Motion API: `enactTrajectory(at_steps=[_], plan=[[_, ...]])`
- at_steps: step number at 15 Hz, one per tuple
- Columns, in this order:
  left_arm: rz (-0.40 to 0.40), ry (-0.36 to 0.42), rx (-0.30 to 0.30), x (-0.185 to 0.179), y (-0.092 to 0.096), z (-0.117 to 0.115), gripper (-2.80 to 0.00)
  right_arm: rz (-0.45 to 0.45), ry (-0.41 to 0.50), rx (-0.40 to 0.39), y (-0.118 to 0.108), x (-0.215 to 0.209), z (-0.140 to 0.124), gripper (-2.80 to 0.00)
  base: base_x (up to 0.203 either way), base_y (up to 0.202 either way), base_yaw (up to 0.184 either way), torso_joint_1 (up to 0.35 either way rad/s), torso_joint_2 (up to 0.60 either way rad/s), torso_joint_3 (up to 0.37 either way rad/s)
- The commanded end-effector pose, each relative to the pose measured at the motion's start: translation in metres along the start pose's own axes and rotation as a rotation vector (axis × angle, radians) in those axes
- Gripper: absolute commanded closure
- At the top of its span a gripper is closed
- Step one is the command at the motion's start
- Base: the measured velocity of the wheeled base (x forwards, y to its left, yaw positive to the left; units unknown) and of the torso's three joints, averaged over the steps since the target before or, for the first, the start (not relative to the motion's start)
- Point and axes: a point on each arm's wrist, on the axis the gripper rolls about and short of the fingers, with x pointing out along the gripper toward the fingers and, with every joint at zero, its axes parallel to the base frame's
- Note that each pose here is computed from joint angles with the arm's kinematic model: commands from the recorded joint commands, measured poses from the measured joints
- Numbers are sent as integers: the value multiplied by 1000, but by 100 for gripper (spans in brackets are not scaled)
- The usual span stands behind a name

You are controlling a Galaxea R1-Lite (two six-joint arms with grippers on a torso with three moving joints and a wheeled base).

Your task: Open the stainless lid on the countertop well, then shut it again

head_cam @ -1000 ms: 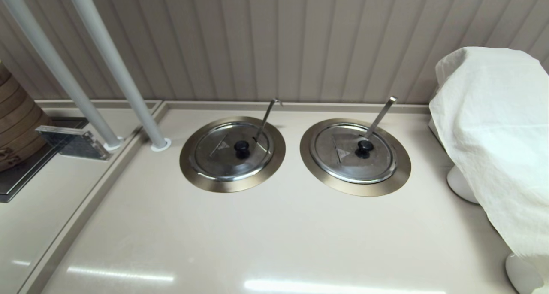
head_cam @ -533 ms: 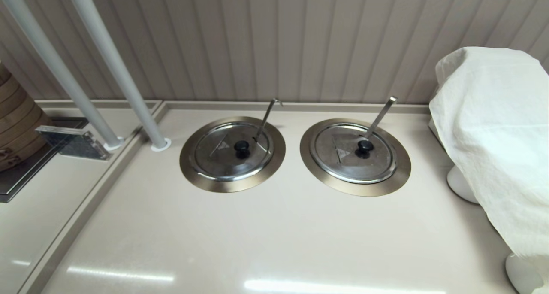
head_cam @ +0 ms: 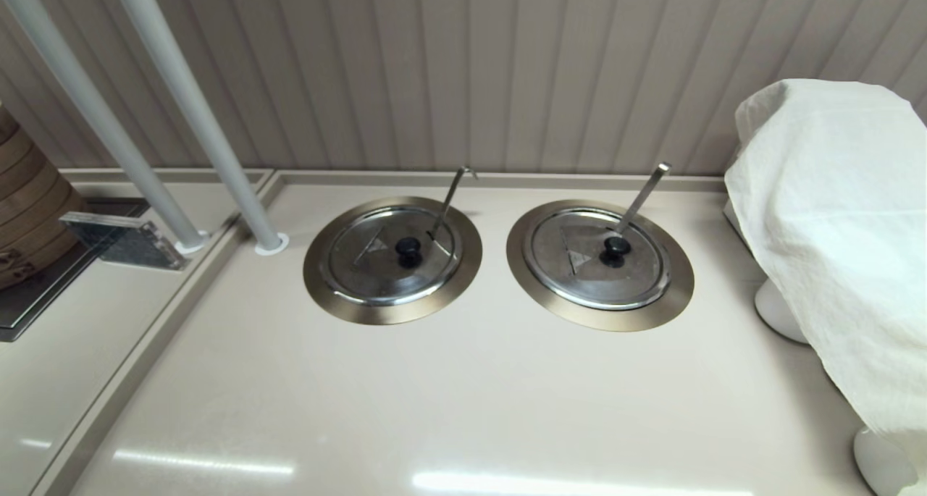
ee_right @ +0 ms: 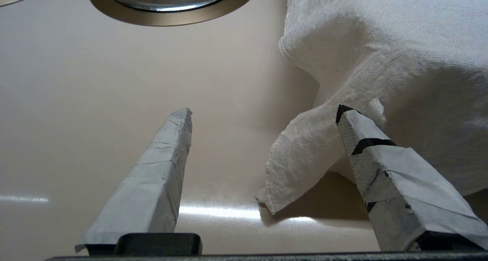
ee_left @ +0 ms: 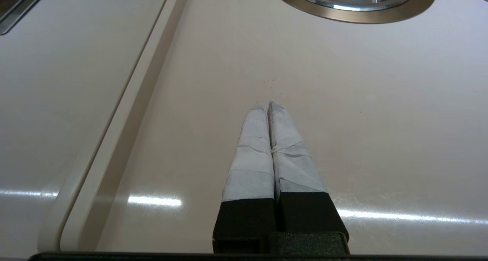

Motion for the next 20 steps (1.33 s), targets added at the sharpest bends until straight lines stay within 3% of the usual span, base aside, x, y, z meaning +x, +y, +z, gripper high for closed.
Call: enactTrajectory(at_steps=[1,20], plan=[[0,3,0,0,0,0,0,0,1,0,0,0,0,-280,0,0,0,0,0,0],[0,3,0,0,0,0,0,4,-13,-7,0,0,1,-280,0,0,0,0,0,0]])
